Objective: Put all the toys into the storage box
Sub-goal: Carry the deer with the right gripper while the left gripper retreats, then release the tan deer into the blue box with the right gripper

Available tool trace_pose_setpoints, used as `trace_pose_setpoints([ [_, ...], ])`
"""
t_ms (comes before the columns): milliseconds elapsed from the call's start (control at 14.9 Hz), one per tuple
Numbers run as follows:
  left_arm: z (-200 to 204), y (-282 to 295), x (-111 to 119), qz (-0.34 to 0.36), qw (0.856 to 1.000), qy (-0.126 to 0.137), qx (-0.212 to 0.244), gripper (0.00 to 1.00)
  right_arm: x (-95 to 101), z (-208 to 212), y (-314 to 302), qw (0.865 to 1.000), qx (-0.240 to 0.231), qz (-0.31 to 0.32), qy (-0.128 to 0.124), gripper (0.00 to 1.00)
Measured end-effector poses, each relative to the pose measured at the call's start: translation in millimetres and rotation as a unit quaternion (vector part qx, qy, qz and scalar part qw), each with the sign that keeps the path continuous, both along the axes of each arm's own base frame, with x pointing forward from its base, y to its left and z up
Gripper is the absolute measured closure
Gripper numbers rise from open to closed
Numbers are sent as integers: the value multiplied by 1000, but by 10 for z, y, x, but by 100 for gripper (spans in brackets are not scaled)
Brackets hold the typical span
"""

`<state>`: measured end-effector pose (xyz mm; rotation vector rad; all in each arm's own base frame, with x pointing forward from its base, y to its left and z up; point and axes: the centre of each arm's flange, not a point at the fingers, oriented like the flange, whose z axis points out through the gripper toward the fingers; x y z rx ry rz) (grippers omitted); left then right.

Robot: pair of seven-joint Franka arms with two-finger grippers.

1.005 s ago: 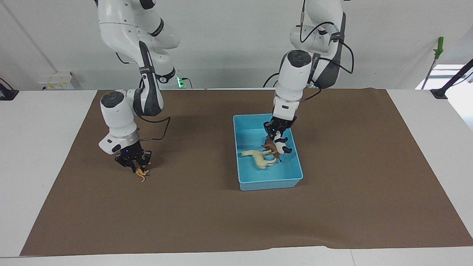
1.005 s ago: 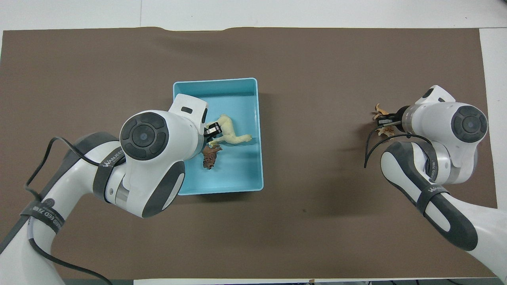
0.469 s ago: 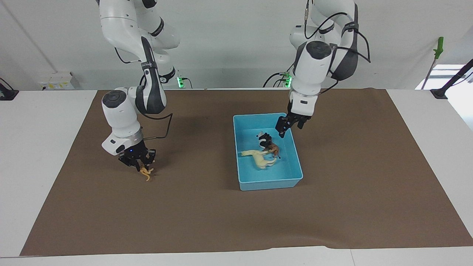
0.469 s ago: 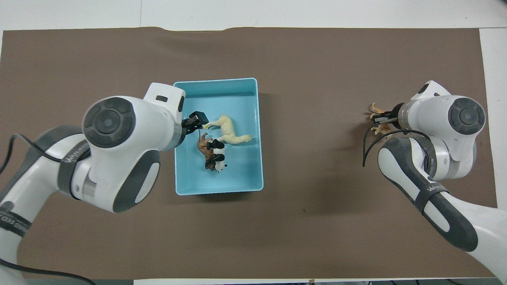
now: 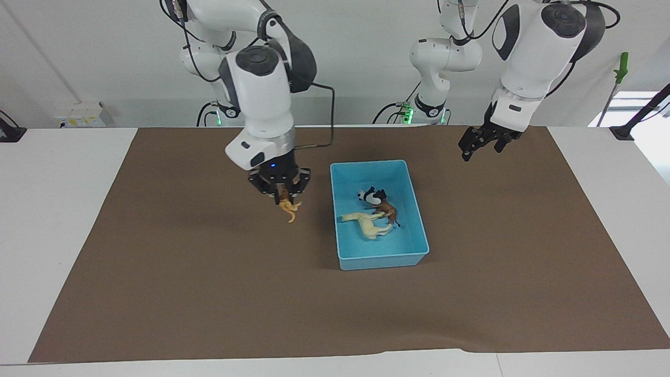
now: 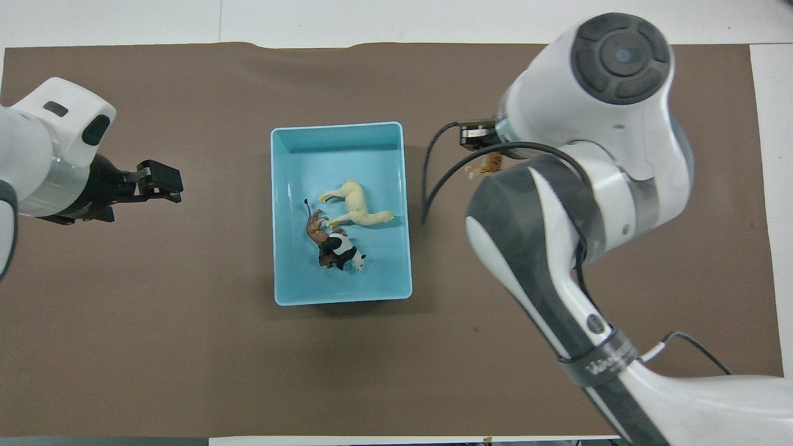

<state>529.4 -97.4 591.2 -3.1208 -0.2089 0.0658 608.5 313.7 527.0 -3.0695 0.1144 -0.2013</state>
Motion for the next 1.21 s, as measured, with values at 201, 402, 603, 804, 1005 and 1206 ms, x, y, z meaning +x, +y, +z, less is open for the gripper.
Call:
trace_pose_setpoints([
  [201, 16, -27, -74, -41, 999, 17, 1, 0, -163, -310, 901, 1000, 10, -14, 6, 70],
  [402, 21, 13, -66, -50, 999, 16, 0, 0, -342, -809, 1712, 1000, 5, -14, -9, 70],
  [603, 26, 229, -31, -63, 998, 18, -12, 0, -422, -1252, 2045, 999, -9, 1, -36, 70],
  [804, 14, 239, -24, -69, 997, 19, -18, 0, -341, -1487, 1967, 999, -9, -3, -41, 69],
  [1005, -3, 216, -26, -73, 997, 23, -18, 0, -310, -1446, 1882, 999, -18, -11, -35, 45],
  [1206, 8, 203, -27, -88, 996, 23, -19, 0, -260, -1239, 1723, 999, -32, -25, -23, 13],
])
